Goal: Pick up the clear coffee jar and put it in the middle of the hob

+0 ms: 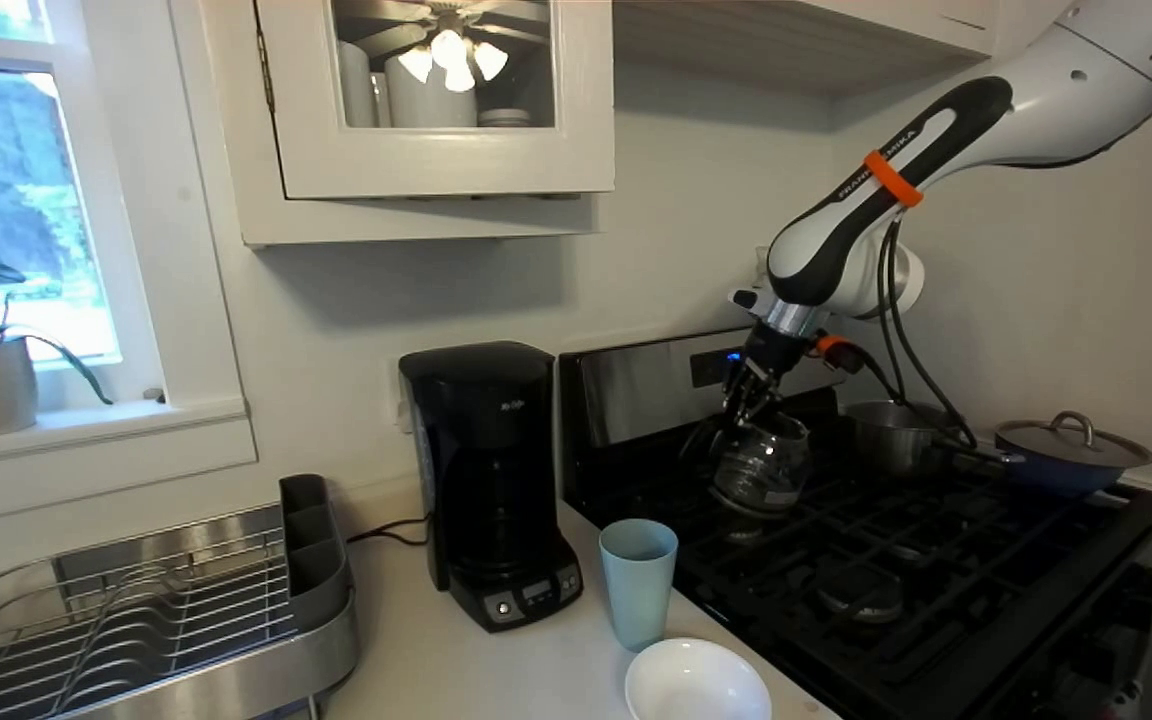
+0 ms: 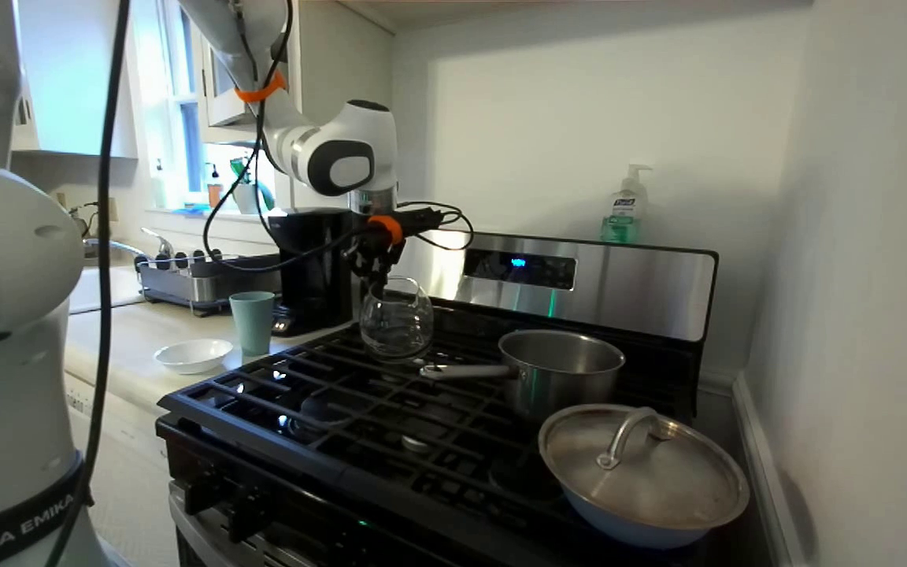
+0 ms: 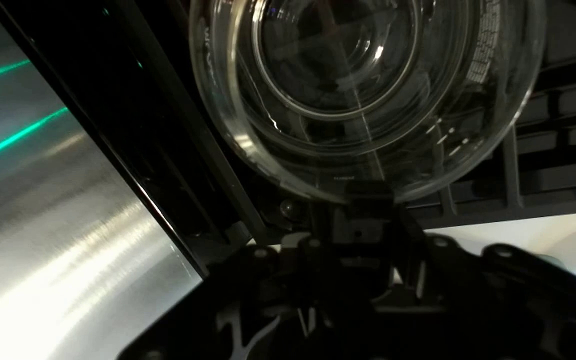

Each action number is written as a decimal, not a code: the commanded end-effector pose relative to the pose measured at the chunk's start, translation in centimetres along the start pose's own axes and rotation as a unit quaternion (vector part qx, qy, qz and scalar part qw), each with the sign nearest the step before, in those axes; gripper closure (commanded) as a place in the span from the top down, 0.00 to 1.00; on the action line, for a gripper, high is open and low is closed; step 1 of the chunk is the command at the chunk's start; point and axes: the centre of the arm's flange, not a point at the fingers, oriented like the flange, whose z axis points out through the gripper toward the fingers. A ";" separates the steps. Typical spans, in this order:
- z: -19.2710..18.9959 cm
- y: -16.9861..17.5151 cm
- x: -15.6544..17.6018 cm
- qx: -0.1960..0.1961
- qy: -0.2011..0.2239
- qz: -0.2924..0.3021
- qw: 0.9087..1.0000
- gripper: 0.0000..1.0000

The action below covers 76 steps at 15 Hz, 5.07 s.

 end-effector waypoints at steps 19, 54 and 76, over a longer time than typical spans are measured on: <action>-5.7 -3.0 5.4 0.073 -0.027 -0.181 0.980 0.08; -4.5 -6.4 4.9 0.028 -0.348 -0.192 0.917 0.08; -2.9 -7.7 -1.3 0.085 -0.539 -0.036 0.837 0.08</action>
